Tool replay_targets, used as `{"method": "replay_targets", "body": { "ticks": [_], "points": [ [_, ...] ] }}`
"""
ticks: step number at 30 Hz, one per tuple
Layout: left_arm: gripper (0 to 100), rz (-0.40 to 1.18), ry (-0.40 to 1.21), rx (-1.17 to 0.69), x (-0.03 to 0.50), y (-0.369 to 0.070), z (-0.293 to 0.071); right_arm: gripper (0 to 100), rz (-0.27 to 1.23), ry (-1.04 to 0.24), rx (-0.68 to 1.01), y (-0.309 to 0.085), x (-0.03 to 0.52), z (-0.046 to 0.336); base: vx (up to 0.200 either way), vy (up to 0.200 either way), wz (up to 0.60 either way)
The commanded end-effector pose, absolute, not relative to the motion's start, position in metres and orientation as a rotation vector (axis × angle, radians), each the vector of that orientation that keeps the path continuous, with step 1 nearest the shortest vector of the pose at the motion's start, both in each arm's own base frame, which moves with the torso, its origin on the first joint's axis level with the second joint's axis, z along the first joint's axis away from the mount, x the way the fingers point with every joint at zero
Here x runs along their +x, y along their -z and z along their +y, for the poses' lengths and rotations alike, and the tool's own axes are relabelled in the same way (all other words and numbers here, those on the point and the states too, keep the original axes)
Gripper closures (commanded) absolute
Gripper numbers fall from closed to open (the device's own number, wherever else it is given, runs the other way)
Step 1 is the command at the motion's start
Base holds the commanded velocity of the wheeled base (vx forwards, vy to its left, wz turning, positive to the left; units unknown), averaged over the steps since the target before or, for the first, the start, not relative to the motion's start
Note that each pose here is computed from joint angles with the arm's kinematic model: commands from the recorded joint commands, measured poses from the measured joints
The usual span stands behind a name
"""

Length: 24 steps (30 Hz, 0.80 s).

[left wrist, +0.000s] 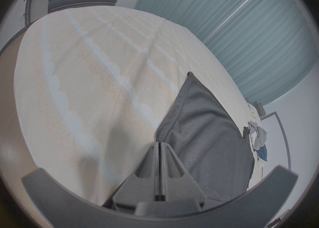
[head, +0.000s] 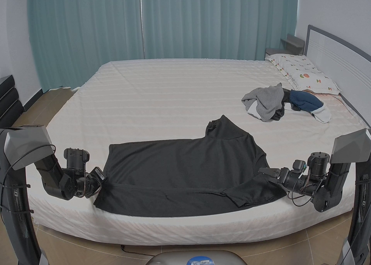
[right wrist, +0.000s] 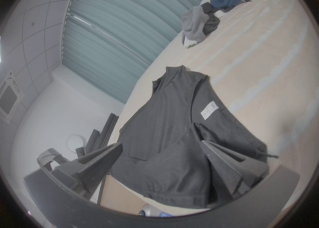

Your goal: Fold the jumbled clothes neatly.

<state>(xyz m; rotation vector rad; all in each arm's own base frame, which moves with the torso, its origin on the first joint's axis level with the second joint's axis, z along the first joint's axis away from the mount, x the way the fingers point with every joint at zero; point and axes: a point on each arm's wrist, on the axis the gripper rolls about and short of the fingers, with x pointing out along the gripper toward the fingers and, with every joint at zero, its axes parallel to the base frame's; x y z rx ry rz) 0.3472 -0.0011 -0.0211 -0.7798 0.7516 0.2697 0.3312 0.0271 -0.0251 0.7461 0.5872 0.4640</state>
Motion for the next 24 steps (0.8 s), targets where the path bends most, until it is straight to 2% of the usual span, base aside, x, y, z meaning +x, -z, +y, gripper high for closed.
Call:
{"method": "replay_targets", "body": {
  "ticks": [1, 16, 17, 24],
  "points": [
    [100, 0.751, -0.269, -0.781, 0.347, 0.021, -0.001, 0, 0.606, -0.462, 0.749, 0.042, 0.339, 0.029, 0.000, 0.000, 0.00],
    [100, 0.751, -0.271, -0.780, 0.347, 0.021, -0.001, 0, 0.600, -0.467, 0.746, 0.057, 0.353, 0.031, 0.000, 0.000, 0.00],
    [100, 0.750, -0.270, -0.780, 0.347, 0.021, -0.001, 100, 0.600, -0.467, 0.746, 0.057, 0.353, 0.031, 0.000, 0.000, 0.00],
    [100, 0.751, -0.271, -0.778, 0.348, 0.022, -0.001, 100, 0.586, -0.444, 0.749, 0.057, 0.353, 0.024, 0.000, 0.000, 0.00]
  ]
}}
